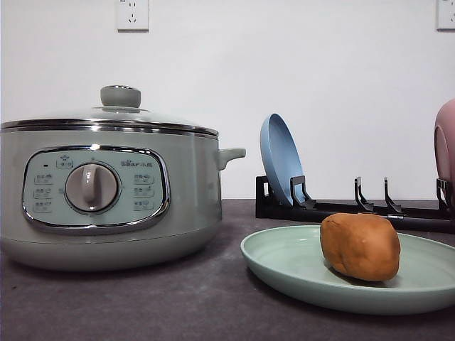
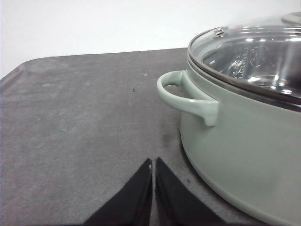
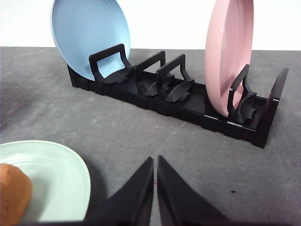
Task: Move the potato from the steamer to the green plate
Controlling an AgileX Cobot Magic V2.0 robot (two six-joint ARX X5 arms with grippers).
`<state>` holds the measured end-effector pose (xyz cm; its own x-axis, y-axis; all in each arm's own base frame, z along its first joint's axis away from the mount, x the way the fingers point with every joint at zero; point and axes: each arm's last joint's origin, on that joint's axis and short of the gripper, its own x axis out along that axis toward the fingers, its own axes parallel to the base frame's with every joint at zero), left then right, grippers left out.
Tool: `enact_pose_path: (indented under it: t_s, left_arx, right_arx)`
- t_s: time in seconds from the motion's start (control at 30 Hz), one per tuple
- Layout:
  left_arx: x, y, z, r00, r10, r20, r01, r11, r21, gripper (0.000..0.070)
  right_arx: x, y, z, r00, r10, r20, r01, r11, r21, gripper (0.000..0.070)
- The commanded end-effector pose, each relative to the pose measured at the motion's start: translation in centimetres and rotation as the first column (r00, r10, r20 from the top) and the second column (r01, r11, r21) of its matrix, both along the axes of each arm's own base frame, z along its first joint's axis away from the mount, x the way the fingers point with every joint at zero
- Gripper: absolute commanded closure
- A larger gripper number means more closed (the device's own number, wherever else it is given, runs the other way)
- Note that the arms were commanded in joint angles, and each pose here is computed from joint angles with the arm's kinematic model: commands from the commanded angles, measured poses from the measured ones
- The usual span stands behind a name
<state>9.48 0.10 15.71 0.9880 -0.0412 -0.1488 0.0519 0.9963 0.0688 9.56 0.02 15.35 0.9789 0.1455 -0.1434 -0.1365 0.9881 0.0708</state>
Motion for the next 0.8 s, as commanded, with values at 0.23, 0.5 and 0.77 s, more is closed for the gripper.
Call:
enact_pose_path:
  t_s: [0.23,0.5,0.77]
  left_arx:
    - [0.08,0.03,-0.77,1.0,0.004,-0.028,-0.004,1.0,0.005,0.0699]
    - [0.08,0.03,-0.76,1.0,0.004,-0.027,-0.004,1.0,0.005,0.0699]
    - [0.08,0.03,-0.76,1.0,0.004,-0.027,-0.004,1.0,0.005,0.0699]
  right_arx:
    - [0.01,-0.02,-0.14,1.0,-0.003,-0.003,0.003,1.0,0.003,0.07]
    - [0.01,-0.02,-0.14,1.0,-0.003,-0.003,0.003,1.0,0.003,0.07]
    - [0.01,-0.02,-0.14,1.0,-0.003,-0.003,0.003,1.0,0.003,0.07]
